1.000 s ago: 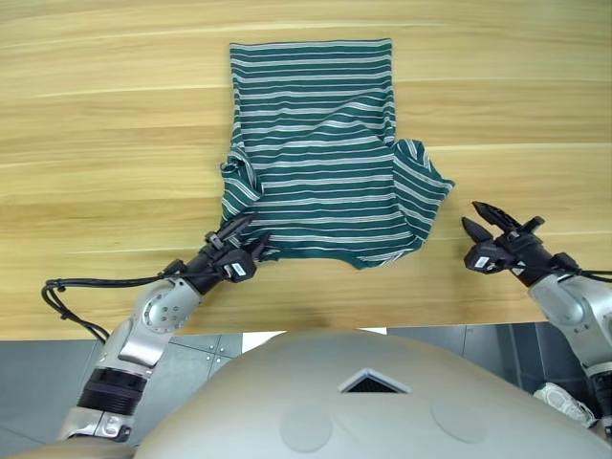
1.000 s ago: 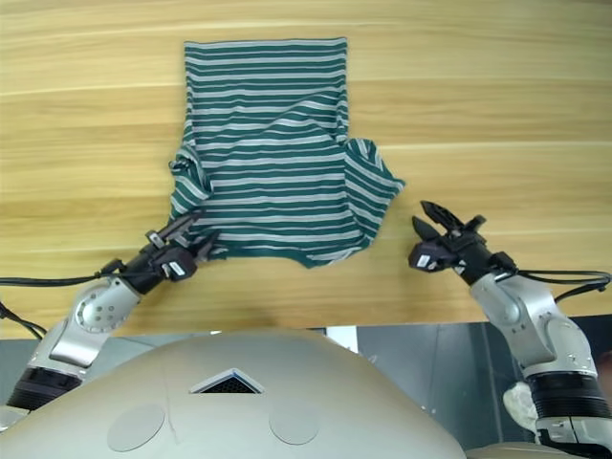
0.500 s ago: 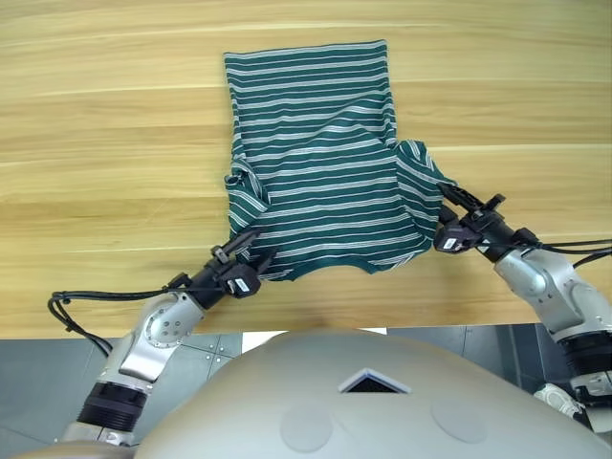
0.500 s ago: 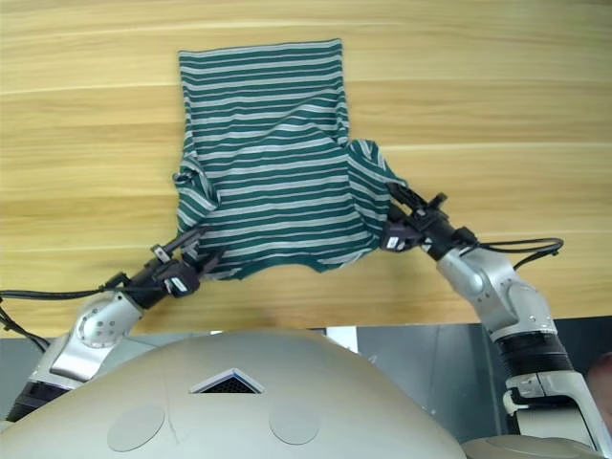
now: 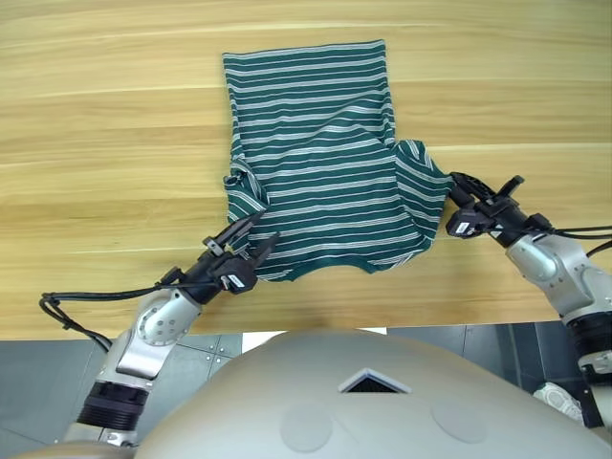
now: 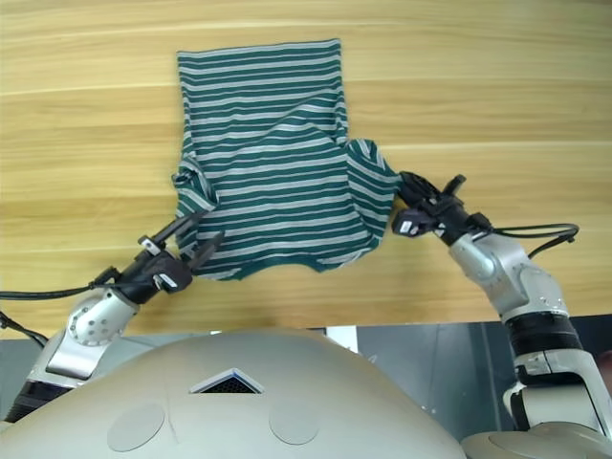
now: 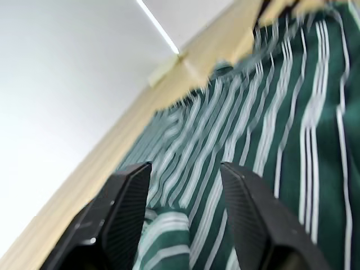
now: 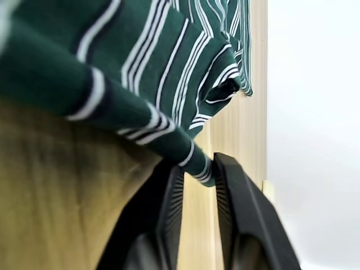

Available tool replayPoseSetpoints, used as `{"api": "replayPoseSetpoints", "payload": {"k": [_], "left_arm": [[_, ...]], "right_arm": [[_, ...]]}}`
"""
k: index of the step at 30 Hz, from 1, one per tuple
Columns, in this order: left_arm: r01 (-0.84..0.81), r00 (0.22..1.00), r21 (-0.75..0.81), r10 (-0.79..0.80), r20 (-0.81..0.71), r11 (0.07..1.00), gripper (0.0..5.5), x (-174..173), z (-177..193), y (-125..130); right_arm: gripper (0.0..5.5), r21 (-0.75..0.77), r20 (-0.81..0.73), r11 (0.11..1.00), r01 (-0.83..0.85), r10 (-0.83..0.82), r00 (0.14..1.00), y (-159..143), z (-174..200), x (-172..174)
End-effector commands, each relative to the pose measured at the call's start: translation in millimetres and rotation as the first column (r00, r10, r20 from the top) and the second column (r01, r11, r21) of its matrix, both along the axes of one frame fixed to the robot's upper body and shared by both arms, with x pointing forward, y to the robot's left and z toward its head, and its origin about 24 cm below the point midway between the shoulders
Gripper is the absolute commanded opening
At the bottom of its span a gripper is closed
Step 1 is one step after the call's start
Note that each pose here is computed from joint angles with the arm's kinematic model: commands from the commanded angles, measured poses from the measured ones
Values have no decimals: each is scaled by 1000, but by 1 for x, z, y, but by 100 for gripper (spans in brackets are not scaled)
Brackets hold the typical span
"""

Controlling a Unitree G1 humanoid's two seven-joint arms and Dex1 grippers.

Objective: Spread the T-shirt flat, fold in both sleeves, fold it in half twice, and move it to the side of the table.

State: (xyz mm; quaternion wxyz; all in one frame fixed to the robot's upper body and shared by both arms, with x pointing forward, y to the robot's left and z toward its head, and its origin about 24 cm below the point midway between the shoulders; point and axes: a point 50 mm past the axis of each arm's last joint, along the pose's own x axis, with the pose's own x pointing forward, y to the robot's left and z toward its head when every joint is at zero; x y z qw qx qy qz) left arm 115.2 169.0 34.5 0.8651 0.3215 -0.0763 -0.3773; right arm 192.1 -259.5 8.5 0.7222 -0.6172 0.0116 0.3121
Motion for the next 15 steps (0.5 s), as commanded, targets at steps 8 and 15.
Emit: {"api": "replayPoseSetpoints", "payload": {"k": [8,15], "left_arm": [[30,999,-74,-29,16,997,230,-3,11,-4],[42,999,-94,-41,20,995,230,-3,13,-5]], "right_arm": [[2,-5,-147,1000,10,-11,989,4,-30,-20],[2,122,-46,992,-38,44,998,22,-15,-18]]}}
